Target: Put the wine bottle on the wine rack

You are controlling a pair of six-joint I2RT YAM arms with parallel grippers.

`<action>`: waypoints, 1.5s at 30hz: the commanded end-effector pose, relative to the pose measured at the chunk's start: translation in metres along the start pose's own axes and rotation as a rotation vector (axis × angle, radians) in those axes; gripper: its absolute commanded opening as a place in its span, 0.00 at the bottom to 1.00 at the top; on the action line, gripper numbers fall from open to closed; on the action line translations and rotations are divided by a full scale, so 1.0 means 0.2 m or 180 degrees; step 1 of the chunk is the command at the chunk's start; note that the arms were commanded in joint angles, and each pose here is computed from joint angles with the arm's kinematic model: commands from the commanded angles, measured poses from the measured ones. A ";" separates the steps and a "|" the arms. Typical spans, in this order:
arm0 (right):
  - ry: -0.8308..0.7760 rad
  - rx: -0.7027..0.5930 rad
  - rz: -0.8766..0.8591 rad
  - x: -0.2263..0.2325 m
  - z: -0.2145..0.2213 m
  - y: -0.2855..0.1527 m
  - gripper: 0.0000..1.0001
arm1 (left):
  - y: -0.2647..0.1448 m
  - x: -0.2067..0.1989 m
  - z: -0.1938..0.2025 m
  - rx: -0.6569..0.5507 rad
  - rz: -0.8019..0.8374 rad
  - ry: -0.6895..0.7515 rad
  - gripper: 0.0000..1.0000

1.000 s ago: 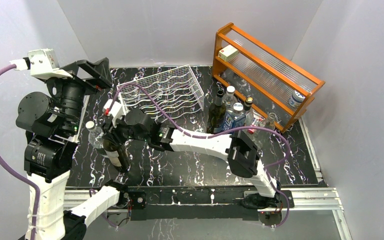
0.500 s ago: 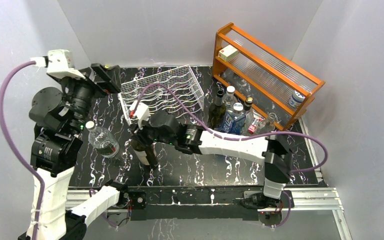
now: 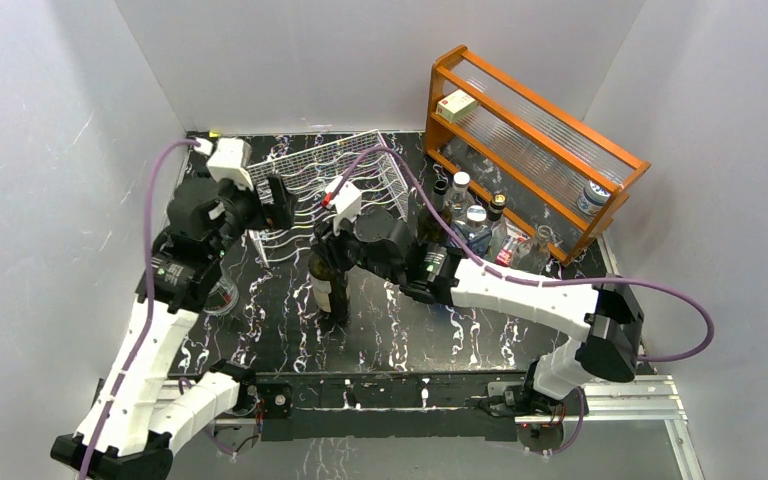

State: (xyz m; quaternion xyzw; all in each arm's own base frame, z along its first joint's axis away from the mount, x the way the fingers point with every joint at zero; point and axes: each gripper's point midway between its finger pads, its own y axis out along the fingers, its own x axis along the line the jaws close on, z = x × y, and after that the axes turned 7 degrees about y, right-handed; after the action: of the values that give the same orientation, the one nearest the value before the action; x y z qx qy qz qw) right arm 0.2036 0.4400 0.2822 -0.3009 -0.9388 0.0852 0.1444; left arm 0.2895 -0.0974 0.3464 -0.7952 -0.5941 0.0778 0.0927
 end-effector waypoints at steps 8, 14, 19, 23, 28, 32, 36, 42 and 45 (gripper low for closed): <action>0.0762 -0.0895 0.0135 -0.14 -0.49 -0.22 0.07 | -0.05 -0.27 0.29 -0.0074 0.1151 0.0529 0.98; 0.1019 -0.0900 0.0190 -0.23 -0.55 -0.27 0.06 | -0.22 -0.51 0.42 -0.0111 0.2308 0.0967 0.98; 0.1164 -0.0967 0.0159 -0.24 -0.60 -0.31 0.06 | -0.27 -0.56 0.45 -0.0172 0.2529 0.0896 0.98; 0.1180 -0.0986 0.0043 -0.22 -0.63 -0.33 0.06 | -0.23 -0.61 0.50 -0.0051 0.2689 0.0602 0.98; 0.1137 -0.0980 -0.0149 -0.17 -0.67 -0.38 0.06 | -0.14 -0.62 0.62 0.0296 0.2747 0.0353 0.98; 0.1089 -0.0984 -0.0278 -0.13 -0.70 -0.41 0.06 | -0.14 -0.67 0.62 0.0367 0.3019 0.0236 0.98; 0.1123 -0.1028 -0.0360 -0.11 -0.73 -0.44 0.05 | -0.17 -0.73 0.63 0.0285 0.3340 0.0148 0.98; 0.1262 -0.1113 -0.0544 -0.06 -0.80 -0.49 0.04 | -0.21 -0.78 0.66 0.0291 0.3719 0.0060 0.98; 0.1237 -0.1172 -0.0593 -0.05 -0.83 -0.53 0.05 | -0.20 -0.79 0.65 0.0206 0.3745 0.0034 0.98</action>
State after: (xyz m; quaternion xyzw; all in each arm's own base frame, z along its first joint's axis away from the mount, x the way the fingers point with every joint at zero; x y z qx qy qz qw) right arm 0.2219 0.3730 0.3359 -0.3100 -0.9045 0.0125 0.2925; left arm 0.1871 -0.2234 0.2200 -0.9796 -0.0969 0.1499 0.0928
